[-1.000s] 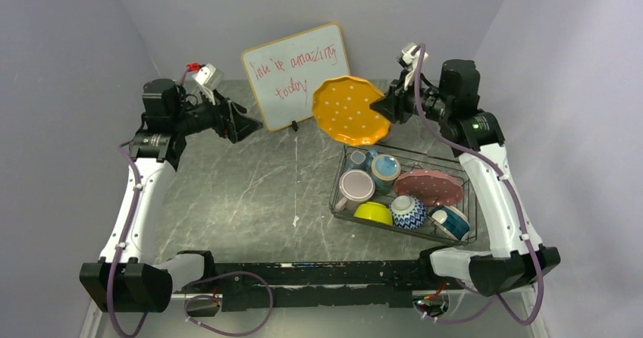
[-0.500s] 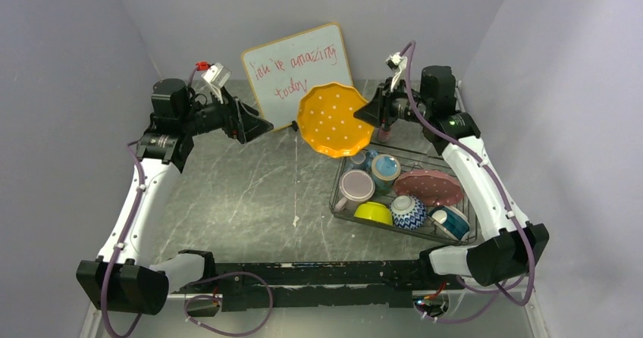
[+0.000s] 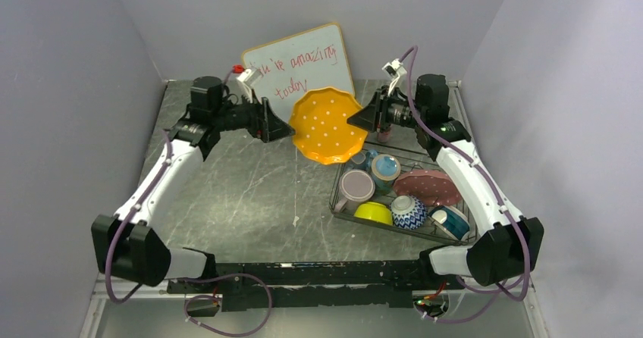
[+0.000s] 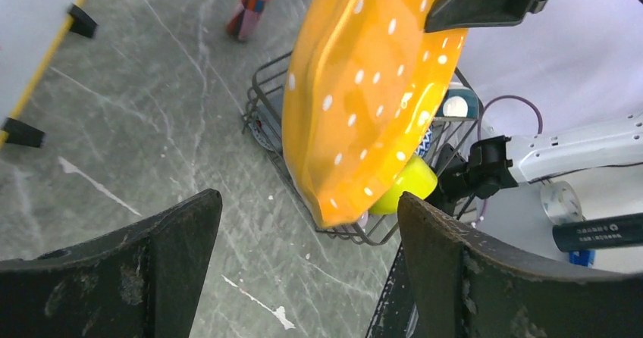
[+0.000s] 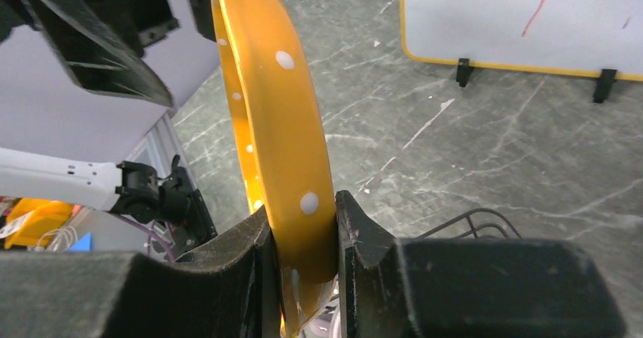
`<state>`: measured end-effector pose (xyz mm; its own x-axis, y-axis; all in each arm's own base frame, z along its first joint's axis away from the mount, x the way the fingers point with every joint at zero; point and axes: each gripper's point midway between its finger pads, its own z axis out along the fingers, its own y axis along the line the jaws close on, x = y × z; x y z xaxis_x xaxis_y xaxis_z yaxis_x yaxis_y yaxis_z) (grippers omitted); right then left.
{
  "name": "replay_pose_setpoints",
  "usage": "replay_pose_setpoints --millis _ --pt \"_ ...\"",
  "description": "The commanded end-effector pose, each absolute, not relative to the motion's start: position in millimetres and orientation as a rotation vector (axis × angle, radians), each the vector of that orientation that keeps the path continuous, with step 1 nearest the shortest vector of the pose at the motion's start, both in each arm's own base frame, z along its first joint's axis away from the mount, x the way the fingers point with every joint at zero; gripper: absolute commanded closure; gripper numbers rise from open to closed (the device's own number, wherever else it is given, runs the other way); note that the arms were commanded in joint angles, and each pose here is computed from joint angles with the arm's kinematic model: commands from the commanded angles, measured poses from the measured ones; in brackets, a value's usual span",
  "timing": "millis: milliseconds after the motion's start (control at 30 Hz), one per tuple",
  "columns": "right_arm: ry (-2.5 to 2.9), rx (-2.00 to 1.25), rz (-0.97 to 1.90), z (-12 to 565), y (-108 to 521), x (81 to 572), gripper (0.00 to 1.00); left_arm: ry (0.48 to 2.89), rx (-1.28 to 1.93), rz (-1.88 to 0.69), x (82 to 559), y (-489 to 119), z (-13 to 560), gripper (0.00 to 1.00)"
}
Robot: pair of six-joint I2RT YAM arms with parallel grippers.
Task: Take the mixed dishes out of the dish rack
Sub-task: Place the plate at the center of the board.
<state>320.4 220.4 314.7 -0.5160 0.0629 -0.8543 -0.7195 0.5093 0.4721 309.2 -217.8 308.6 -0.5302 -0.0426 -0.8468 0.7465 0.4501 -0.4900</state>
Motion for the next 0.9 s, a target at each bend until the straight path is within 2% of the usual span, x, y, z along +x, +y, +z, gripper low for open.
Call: replay_pose_setpoints --millis 0,100,200,367,533,600,633,700,767,800,867 --pt "1.626 -0.639 1.21 367.3 233.9 308.5 1.0 1.796 0.669 -1.167 317.4 -240.6 320.7 0.09" --pt "1.625 -0.647 1.246 361.4 236.9 307.2 1.0 1.797 0.699 -1.208 316.3 -255.2 316.3 0.13" --pt "1.627 -0.653 1.287 353.6 239.4 305.0 1.0 1.801 0.707 -1.248 316.2 -262.5 311.2 0.22" --pt "1.623 -0.663 1.315 343.6 241.3 301.9 1.0 1.769 0.713 -1.264 315.9 -264.5 310.1 0.46" --pt "1.628 -0.666 1.315 338.8 241.3 303.4 1.0 1.76 0.726 -1.27 312.3 -264.2 306.4 0.78" --pt "1.629 -0.668 1.317 337.3 241.5 304.0 1.0 1.76 0.725 -1.26 312.2 -263.4 306.0 0.96" --pt "1.628 -0.669 1.32 336.7 241.6 303.9 0.99 1.762 0.722 -1.257 311.8 -262.8 306.1 0.97" --pt "1.63 -0.671 1.321 334.8 241.7 304.5 0.8 1.767 0.713 -1.253 310.2 -261.1 307.0 0.97" --pt "1.633 -0.677 1.304 334.0 240.5 305.3 0.53 1.774 0.695 -1.24 309.6 -257.6 308.8 0.97" --pt "1.634 -0.676 1.285 334.7 238.8 306.6 0.42 1.781 0.679 -1.233 310.1 -254.8 309.4 0.97" --pt "1.635 -0.675 1.257 335.5 235.3 307.4 0.25 1.8 0.637 -1.223 311.5 -247.9 311.0 0.97"
